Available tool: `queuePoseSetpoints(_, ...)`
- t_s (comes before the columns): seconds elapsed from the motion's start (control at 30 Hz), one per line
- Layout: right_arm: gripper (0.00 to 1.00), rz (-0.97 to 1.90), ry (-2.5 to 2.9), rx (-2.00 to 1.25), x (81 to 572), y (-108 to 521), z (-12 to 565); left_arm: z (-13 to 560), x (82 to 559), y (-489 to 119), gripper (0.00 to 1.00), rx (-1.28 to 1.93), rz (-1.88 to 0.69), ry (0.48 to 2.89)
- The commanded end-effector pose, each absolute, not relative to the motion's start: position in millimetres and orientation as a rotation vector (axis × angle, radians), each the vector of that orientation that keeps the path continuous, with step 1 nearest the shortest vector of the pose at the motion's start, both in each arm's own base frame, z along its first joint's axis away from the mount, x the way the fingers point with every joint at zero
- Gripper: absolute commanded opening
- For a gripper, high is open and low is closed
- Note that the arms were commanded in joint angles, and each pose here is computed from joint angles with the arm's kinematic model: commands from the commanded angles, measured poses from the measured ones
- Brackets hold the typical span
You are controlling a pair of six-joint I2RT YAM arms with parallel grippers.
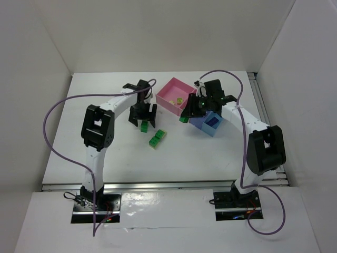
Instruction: Sort the legos into containers by color
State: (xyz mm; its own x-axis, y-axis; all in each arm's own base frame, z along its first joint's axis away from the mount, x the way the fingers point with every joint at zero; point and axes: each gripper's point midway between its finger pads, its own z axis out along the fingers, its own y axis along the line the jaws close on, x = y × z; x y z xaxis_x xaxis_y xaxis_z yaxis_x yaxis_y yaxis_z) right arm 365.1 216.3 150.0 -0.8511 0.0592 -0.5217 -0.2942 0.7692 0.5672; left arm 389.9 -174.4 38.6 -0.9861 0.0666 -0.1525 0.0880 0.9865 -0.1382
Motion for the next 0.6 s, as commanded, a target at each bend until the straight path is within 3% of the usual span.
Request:
queuePoseSetpoints(0.0, 0.06, 1.016, 2.372, -0.327, 353, 232, 172, 96, 398, -186, 0.94, 0.264, -0.368, 2.881)
queuePoseSetpoints(0.13, 0.06, 1.263, 2.255, -0.494, 332, 254, 197, 179, 391, -209, 0.82, 0.334, -0.971, 2.63)
queuePoseSetpoints(0.3, 0.07, 1.568, 2.042, -0.695, 308, 273, 234, 246, 341, -245, 0.87, 0.644, -1.529, 2.246)
queuePoseSetpoints(0.43, 0.09, 1.642, 2.001, -0.711, 305, 277, 244, 251, 312, -268, 0.94, 0.741, -1.771, 2.127)
queuePoseSetpoints(0.53, 0.09, 1.655, 1.98, -0.662, 310, 279, 250, 245, 304, -281, 0.94, 0.776, -1.799, 2.1)
queuePoseSetpoints(0.57, 0.09, 1.666, 1.966, -0.665, 307, 282, 254, 245, 306, -282, 0.89, 0.787, -1.79, 2.074)
